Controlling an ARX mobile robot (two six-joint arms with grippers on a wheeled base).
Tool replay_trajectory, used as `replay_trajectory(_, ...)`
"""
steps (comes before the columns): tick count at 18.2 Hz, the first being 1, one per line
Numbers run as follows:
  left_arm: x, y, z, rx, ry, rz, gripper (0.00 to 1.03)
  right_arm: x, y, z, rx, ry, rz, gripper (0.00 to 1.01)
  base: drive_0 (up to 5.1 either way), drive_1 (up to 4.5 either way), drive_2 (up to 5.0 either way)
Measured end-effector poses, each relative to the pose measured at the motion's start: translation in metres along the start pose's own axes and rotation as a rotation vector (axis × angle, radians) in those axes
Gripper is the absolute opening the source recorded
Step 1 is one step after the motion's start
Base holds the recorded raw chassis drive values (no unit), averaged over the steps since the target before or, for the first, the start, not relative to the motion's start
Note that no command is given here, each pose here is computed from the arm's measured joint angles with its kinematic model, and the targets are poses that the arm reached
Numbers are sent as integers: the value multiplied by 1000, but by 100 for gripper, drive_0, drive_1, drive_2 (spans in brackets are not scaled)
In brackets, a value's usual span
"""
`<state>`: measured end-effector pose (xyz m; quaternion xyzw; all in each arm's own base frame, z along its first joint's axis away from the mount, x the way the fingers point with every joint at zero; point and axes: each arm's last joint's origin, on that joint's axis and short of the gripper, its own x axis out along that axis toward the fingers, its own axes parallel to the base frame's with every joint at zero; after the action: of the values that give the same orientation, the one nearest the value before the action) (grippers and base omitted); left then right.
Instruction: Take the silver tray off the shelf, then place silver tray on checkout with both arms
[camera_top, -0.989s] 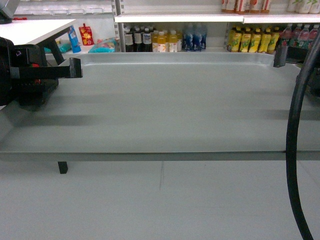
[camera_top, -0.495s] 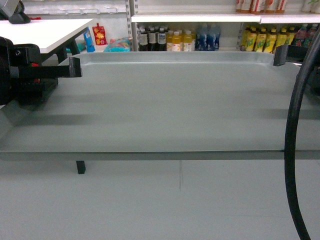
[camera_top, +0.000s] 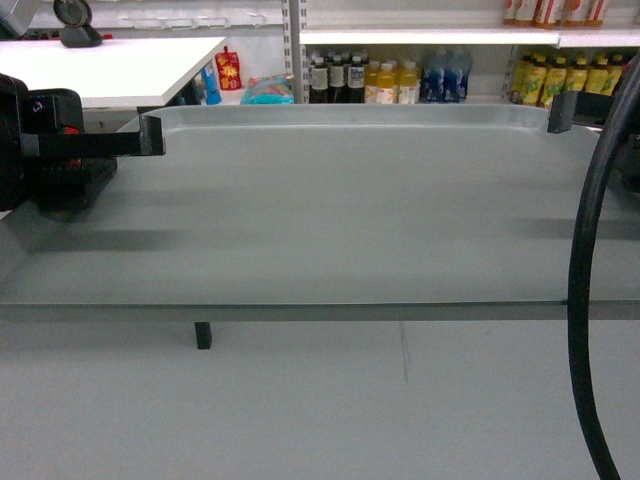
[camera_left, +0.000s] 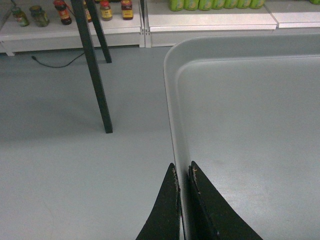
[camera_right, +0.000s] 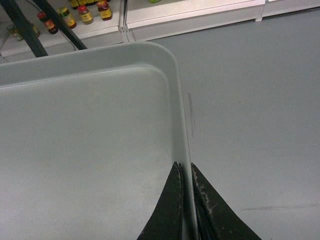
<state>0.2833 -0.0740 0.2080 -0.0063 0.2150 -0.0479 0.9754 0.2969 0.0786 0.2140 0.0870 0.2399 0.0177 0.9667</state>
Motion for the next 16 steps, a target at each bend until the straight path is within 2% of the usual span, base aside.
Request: replay_trajectory(16,0,0,0,0,-4,-1,3,0,0,0,0,0,0,3,-469,229,229)
